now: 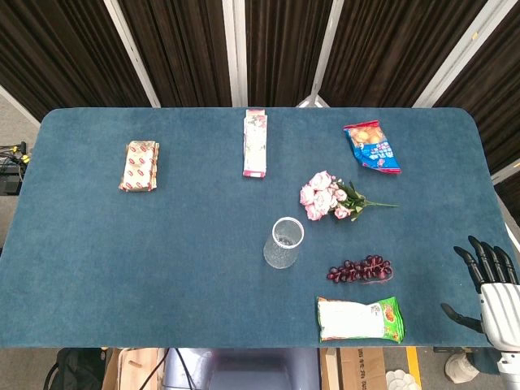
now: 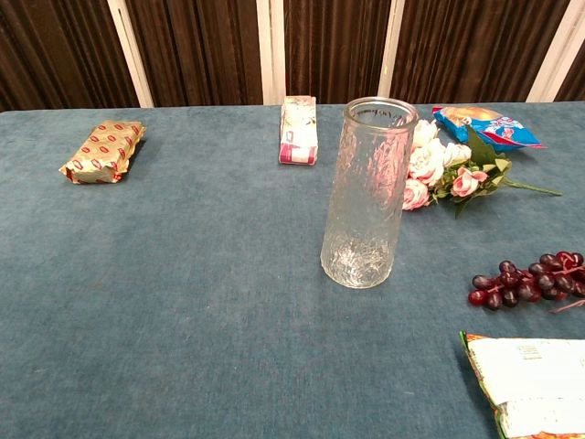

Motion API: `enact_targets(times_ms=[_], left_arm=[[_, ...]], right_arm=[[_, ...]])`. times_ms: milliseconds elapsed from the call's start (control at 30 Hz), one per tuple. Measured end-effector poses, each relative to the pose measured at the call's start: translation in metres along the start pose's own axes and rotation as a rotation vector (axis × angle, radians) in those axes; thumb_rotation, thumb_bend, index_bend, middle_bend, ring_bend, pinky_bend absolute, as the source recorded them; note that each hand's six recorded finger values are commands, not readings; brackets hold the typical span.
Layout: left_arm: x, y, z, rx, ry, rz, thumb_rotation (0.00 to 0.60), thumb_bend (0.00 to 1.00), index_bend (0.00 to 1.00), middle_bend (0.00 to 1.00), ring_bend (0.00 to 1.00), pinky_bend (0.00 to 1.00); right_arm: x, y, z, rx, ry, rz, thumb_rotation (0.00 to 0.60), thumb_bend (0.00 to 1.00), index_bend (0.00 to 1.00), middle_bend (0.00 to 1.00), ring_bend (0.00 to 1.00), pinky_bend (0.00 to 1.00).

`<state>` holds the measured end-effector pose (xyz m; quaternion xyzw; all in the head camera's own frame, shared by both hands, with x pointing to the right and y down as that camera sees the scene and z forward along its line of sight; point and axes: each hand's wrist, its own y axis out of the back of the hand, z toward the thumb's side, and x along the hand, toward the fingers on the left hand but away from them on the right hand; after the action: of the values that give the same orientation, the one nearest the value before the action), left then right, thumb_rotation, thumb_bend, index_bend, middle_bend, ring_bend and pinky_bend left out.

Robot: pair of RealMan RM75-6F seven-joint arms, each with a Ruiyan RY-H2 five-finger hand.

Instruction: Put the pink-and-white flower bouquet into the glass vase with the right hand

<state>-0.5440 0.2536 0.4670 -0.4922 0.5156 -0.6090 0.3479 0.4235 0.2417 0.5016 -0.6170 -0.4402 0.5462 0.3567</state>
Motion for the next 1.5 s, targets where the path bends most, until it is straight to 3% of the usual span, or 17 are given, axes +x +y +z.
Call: enact_targets(times_ms=[767,1167,1367,1500], left_arm=[[-0.002,0.003,0.0,-0.006,0.003,0.01,0.6,0.19,0.13,0.0,0.0,0.03],[-0.006,0.003,0.001,-0.013,0.0,0.015,0.6,0.19,0.13,0.0,0.0,0.03],[-0.007,0.01,-0.001,-0.028,0.007,0.053,0.6,0.19,0.13,0.0,0.0,0.03],[-0.007,0.015,-0.002,-0.036,0.0,0.096,0.6,0.19,0.13,0.0,0.0,0.03]], right_arm=[[0.0,-0.004,0.001,-0.008,0.005,0.02,0.6,0.13,0.15,0.03,0.0,0.0],[-0.003,-0.005,0.005,-0.092,0.028,0.026,0.6,0.13,0.15,0.03,0.0,0.0],[-0.029,-0.009,0.018,-0.154,0.086,0.08,0.6,0.13,0.15,0.03,0.0,0.0],[-0.065,-0.01,0.025,-0.187,0.102,0.132,0.6,0.13,0.15,0.03,0.0,0.0]])
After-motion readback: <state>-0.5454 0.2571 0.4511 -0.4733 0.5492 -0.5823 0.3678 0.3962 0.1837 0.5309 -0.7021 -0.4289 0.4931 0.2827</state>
